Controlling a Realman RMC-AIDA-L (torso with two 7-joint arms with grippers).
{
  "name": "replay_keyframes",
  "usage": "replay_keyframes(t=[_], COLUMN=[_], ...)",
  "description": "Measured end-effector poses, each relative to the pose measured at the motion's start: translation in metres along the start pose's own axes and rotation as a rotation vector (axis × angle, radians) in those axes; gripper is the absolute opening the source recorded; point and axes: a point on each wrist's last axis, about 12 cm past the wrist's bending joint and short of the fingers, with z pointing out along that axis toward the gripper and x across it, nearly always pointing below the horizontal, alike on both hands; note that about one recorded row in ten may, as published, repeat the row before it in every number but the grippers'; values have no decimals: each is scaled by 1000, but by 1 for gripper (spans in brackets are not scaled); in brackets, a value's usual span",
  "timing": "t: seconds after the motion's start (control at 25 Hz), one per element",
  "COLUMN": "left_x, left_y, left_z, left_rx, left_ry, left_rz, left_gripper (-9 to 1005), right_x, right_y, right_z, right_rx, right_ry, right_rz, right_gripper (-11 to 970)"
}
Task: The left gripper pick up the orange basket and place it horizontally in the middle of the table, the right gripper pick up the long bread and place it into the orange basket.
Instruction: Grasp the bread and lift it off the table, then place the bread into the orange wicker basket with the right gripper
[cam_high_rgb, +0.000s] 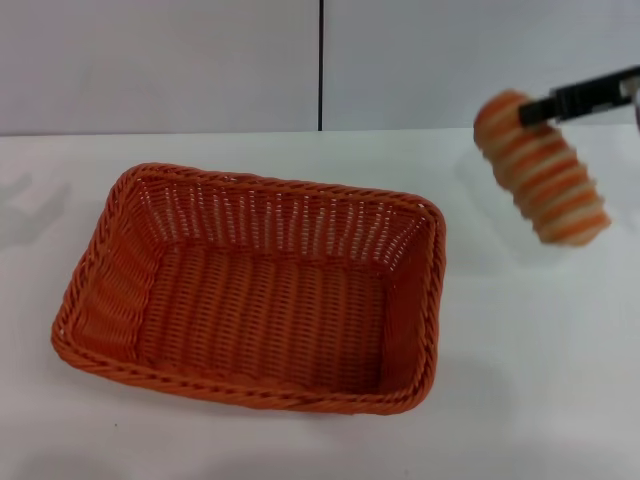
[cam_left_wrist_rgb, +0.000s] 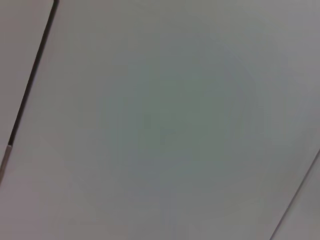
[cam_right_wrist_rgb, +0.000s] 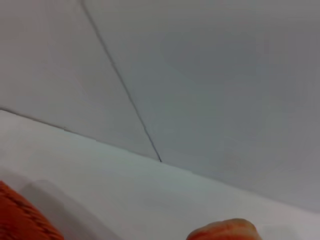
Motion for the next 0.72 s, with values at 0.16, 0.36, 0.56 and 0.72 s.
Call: replay_keyframes(t=[0.16, 0.36, 0.56, 0.72], left_x=[-1, -2, -3, -3], left_y=[-1, -2, -4, -5], left_z=[0, 1, 3, 4], left_rx=[4, 14, 30, 32], left_ry=[-5, -8, -14, -16], left_rz=[0, -6, -9, -12], left_gripper=[655, 655, 654, 654], right_x=[-24, -53, -63, -57], right_y=[23, 62, 103, 124], right_z=[-25, -46, -32, 13], right_rx=[7, -22, -167, -342], right_ry=[-41, -81, -73, -64], right_rz=[-94, -246, -393, -492], right_gripper=[50, 49, 46, 45])
